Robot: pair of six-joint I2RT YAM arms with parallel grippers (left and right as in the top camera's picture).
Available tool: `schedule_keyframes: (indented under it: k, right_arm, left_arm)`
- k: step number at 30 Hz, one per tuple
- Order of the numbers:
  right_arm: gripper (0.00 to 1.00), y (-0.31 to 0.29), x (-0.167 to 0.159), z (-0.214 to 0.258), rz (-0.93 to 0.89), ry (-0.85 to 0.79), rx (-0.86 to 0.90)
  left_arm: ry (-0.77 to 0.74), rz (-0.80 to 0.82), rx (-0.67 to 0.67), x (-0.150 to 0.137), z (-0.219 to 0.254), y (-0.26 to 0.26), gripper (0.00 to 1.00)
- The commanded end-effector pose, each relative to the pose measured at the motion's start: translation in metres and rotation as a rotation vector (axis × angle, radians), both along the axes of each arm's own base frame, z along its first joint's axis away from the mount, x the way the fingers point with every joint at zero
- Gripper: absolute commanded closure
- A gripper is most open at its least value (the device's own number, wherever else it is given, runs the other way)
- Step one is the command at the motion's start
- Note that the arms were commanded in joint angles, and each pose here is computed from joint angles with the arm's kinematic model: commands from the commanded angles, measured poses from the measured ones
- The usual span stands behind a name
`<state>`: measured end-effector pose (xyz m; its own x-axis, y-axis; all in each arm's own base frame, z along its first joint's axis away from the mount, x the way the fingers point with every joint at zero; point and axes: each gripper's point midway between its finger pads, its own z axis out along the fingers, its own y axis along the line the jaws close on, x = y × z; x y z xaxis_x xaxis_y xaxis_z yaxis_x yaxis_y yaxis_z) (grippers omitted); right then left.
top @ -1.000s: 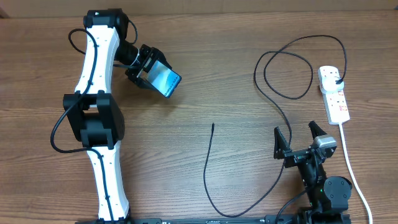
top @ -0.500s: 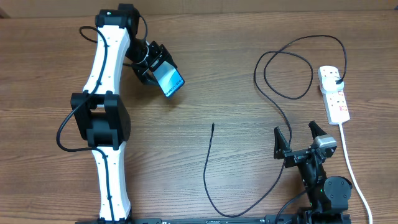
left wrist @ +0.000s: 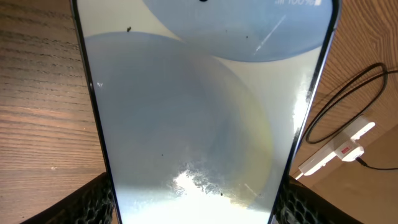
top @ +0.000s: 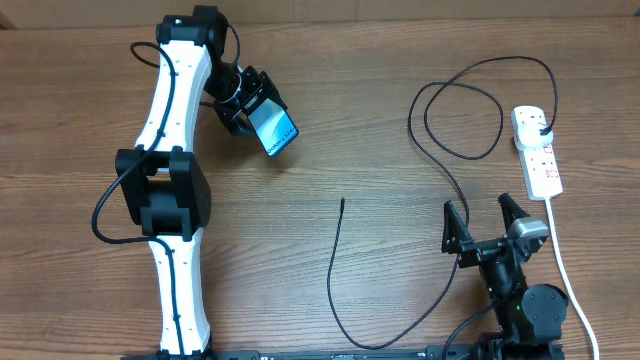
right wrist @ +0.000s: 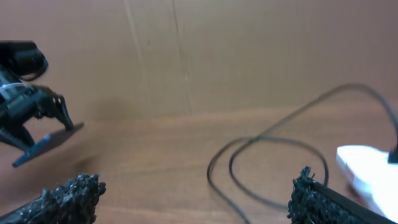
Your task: Plug charger to phone and switch on socket
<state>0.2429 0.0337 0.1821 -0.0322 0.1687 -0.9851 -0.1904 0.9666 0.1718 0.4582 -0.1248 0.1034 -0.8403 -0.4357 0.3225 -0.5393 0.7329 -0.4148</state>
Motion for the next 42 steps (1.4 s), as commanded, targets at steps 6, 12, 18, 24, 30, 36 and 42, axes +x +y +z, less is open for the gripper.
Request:
schedule_keyframes:
  k: [6, 12, 18, 24, 30, 36, 42]
  right_arm:
    - [0.0, -0.003, 0.005, 0.061, -0.022, 0.04, 0.027]
    - [0.0, 0.025, 0.034, 0.103, 0.143, 0.229, 0.054]
    - [0.0, 0.063, 0.062, 0.121, 0.34, 0.425, 0.332]
    - [0.0, 0.097, 0.086, 0.101, 0.546, 0.634, 0.525]
    - [0.0, 0.104, 0.12, 0.051, 0.485, 0.895, 0.823]
    - [0.0, 0.107, 0.134, 0.01, 0.422, 0.993, 0.852]
    - [0.0, 0.139, 0.129, -0.011, 0.467, 1.071, 0.82]
  left_arm:
    - [-0.045, -0.021, -0.058, 0.006, 0.013, -0.008, 0.96]
    - [-0.026, 0.006, -0.071, 0.006, 0.014, -0.01, 0.96]
    - [0.021, 0.079, -0.067, 0.006, 0.014, -0.01, 0.96]
    - [0.068, 0.148, -0.064, 0.006, 0.014, -0.01, 0.96]
    - [0.154, 0.266, -0.055, 0.004, 0.014, -0.01, 0.96]
    - [0.207, 0.331, -0.046, 0.002, 0.014, -0.017, 0.96]
    - [0.244, 0.381, 0.005, -0.002, 0.01, -0.025, 0.96]
